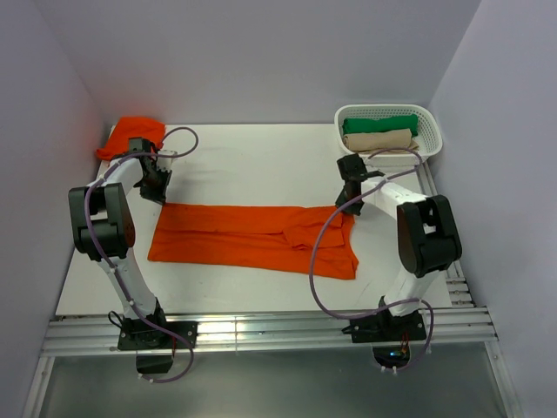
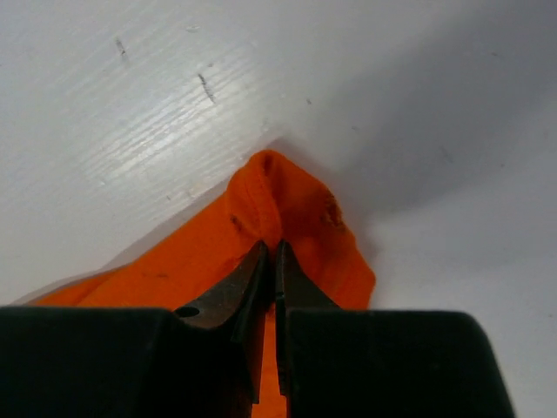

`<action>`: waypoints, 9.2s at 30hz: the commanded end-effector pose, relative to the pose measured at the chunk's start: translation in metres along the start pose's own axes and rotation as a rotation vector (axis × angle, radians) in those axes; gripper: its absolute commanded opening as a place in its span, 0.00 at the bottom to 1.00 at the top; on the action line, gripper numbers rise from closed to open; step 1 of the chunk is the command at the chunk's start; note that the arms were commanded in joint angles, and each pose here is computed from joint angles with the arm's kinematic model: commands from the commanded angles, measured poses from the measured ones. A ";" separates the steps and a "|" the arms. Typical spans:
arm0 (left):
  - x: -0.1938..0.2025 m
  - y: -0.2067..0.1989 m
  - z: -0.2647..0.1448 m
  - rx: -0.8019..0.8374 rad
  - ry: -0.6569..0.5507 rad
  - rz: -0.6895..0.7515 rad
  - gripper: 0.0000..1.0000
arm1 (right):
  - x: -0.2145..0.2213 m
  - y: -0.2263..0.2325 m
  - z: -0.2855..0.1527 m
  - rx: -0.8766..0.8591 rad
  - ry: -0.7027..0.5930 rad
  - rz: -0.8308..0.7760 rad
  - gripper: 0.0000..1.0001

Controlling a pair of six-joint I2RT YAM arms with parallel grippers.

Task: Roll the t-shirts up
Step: Fold the tshirt, then roll the tshirt

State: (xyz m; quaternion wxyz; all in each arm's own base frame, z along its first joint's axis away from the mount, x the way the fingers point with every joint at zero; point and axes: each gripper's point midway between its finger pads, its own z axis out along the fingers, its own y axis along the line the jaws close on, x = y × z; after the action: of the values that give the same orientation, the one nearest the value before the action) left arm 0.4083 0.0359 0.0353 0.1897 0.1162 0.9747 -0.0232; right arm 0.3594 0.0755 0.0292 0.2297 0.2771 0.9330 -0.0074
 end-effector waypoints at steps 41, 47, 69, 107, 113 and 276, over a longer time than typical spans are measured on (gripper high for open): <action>-0.053 -0.003 -0.087 -0.002 -0.224 -0.007 0.57 | 0.064 -0.025 -0.030 -0.196 0.046 -0.029 0.71; -0.049 -0.006 -0.097 0.006 -0.234 0.007 0.57 | 0.078 -0.041 -0.020 -0.029 0.062 -0.067 0.36; -0.026 -0.015 -0.059 0.061 -0.128 -0.017 0.58 | -0.038 -0.147 -0.028 0.446 -0.076 -0.066 0.18; -0.010 -0.146 0.003 0.672 -0.003 -0.056 0.70 | 0.245 0.289 -0.161 -0.478 0.053 -0.273 0.51; -0.002 -0.144 0.009 0.650 0.017 -0.060 0.66 | 0.286 0.329 -0.157 -0.544 0.107 -0.311 0.50; -0.019 -0.174 0.000 0.270 0.146 0.044 0.20 | 0.264 0.222 -0.113 -0.532 0.151 0.019 0.00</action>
State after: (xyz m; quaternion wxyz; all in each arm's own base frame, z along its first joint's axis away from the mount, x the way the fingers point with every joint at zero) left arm 0.3711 -0.1243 0.0324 0.0744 0.1558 0.9739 -0.1473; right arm 0.2244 0.4184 0.0193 0.2046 0.2010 0.9255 0.2475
